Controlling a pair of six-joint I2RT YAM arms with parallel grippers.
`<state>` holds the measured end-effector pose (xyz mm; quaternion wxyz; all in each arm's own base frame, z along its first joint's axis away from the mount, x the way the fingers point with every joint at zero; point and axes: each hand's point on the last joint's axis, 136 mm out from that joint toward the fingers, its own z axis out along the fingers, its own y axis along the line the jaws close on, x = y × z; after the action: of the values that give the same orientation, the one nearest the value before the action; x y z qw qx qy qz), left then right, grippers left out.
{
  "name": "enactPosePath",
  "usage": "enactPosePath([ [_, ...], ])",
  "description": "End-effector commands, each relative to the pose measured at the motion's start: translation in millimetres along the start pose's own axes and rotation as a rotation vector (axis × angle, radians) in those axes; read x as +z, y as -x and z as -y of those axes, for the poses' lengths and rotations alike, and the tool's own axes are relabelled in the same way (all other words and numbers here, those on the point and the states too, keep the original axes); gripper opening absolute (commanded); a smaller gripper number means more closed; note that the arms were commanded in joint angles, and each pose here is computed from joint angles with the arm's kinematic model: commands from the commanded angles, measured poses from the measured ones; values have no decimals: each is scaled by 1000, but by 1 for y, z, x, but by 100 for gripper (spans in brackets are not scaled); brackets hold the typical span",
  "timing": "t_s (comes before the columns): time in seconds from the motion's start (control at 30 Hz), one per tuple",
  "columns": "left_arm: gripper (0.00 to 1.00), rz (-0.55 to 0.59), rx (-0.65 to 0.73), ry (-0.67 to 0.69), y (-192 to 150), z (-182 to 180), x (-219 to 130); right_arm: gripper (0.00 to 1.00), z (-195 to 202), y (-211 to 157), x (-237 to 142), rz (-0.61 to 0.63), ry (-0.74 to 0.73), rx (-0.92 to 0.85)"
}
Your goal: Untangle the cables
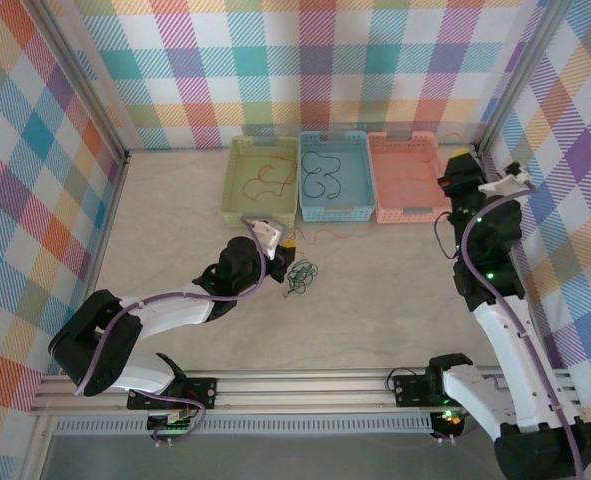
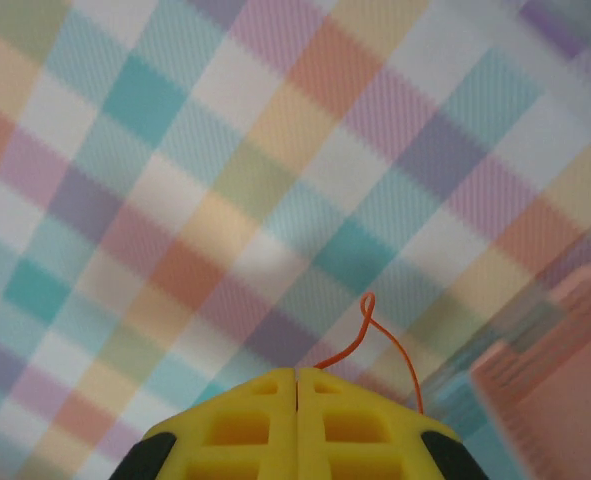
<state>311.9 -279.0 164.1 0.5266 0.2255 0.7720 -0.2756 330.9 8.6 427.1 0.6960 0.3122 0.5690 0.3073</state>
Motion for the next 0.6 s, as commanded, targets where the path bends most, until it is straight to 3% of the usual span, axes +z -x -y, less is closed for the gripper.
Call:
enactPosePath([
  [0.0,0,30,14,8,14,0,1,0,20,26,-4,70,-90,-70],
  [0.23,0,22,14,29,13,-3,1,0,39,51,-8,144,-200,-166],
  [0.57,0,-46,15,217,5,-36,2,0,43,102,-34,307,-348,-344],
])
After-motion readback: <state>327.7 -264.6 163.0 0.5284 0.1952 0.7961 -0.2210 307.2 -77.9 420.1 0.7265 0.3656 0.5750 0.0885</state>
